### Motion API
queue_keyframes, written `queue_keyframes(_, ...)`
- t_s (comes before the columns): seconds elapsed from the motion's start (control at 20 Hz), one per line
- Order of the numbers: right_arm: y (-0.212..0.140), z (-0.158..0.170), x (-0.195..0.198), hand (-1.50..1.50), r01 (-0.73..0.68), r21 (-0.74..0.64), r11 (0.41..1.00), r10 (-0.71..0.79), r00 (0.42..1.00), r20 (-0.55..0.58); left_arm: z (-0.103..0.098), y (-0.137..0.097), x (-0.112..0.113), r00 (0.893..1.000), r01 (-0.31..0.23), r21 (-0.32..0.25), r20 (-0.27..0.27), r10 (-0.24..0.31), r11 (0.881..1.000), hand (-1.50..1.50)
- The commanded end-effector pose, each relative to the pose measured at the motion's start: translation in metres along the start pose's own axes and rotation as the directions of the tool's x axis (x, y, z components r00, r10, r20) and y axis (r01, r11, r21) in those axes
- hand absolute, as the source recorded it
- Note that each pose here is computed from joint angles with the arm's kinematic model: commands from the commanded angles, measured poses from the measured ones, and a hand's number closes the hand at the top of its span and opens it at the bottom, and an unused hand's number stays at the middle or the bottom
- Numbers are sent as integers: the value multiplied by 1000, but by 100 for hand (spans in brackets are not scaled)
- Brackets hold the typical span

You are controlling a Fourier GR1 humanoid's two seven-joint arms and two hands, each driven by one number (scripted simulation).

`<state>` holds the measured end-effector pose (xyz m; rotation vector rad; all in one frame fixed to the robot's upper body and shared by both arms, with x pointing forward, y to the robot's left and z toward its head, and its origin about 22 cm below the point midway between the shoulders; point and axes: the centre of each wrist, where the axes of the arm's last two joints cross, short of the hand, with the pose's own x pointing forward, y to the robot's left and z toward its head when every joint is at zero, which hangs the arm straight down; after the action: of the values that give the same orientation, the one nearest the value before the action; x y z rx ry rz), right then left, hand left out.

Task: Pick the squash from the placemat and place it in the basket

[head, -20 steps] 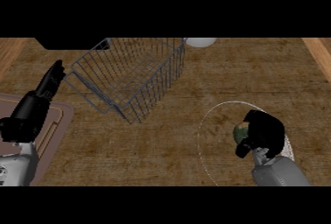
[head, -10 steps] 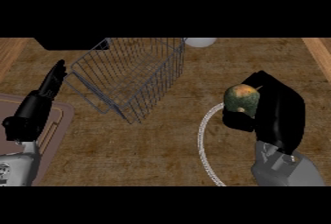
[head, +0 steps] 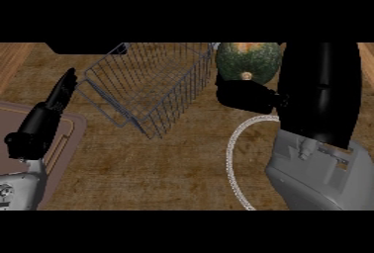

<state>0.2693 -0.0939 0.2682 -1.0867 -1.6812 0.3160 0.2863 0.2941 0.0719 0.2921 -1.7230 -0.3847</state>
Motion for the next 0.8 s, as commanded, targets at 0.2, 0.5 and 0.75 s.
queue_keyframes(0.2,1,-43,93,150,14,136,991,-8,999,-41,-3,-15,-2,1000,-3,-18,6,3,1000,0)
queue_keyframes(0.5,26,-61,123,150,19,175,984,-3,996,-92,-13,0,17,1000,2,-22,17,-1,1000,0)
queue_keyframes(0.75,51,-83,132,150,23,277,961,21,988,-153,-9,-8,8,1000,-4,-34,28,4,999,0)
